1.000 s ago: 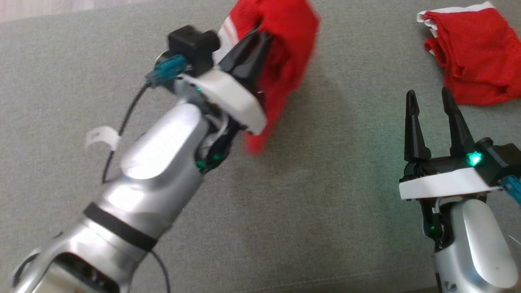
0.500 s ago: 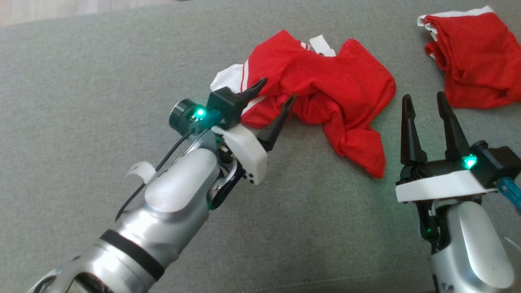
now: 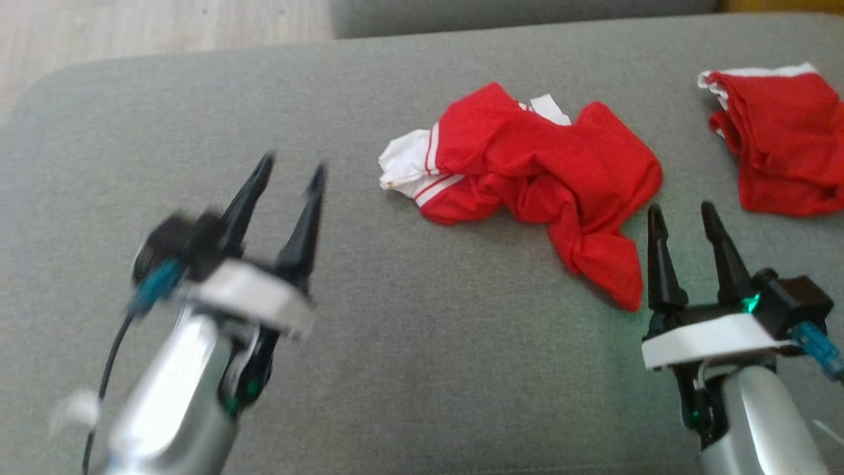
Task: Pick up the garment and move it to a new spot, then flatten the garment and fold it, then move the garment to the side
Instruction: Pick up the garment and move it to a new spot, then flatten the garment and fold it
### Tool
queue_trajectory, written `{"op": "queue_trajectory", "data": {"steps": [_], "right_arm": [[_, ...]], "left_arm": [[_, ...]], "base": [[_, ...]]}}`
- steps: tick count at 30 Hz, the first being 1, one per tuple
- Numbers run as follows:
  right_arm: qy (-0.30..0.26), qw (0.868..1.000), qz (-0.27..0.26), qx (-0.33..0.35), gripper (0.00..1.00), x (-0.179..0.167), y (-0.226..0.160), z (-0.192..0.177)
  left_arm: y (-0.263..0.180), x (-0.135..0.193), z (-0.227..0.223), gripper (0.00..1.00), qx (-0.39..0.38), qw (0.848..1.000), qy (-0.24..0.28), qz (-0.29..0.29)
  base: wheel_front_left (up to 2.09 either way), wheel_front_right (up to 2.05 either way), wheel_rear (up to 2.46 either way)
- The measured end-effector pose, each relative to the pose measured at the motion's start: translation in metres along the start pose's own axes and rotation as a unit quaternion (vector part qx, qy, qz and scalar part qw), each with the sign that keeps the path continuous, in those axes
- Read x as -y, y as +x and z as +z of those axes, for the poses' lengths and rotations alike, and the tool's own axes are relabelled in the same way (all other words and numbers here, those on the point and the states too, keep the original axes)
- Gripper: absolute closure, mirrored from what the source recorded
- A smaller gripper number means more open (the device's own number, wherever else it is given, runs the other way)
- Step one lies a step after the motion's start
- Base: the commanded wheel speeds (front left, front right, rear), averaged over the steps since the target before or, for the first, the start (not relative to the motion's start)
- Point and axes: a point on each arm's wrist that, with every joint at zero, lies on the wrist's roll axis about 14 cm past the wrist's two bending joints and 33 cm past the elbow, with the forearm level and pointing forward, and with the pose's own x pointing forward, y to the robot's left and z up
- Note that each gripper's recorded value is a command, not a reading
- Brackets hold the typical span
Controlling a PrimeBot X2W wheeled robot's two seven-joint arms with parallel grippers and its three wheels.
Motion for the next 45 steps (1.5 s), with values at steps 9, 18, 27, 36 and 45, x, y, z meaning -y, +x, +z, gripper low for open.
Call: {"op": "queue_trajectory", "data": {"steps": [9, 18, 27, 36, 45], "right_arm": [[0.0, 1.0, 0.01, -0.022, 0.0, -0.009, -0.002, -0.011], [-0.058, 0.991, 0.009, -0.122, 0.0, -0.002, 0.007, -0.052], [-0.078, 0.969, -0.008, -0.236, 0.0, 0.016, 0.039, -0.094], [-0.09, 0.958, 0.002, -0.273, 1.0, 0.026, 0.062, -0.106], [-0.188, 0.965, -0.009, -0.18, 1.0, 0.063, 0.118, -0.036]], "left_arm": [[-0.074, -0.027, -0.013, 0.0, 0.003, 0.994, -0.044, 0.095], [-0.073, -0.03, -0.01, 0.0, 0.015, 0.994, -0.047, 0.102], [-0.07, -0.035, -0.02, 0.0, 0.002, 0.992, -0.056, 0.112], [-0.067, -0.04, -0.028, 0.0, -0.008, 0.991, -0.064, 0.119], [-0.056, -0.04, -0.024, 0.0, 0.001, 0.991, -0.065, 0.113]], "base": [[0.0, 0.0, 0.0], [0.0, 0.0, 0.0], [0.0, 0.0, 0.0], [0.0, 0.0, 0.0], [0.0, 0.0, 0.0]]}}
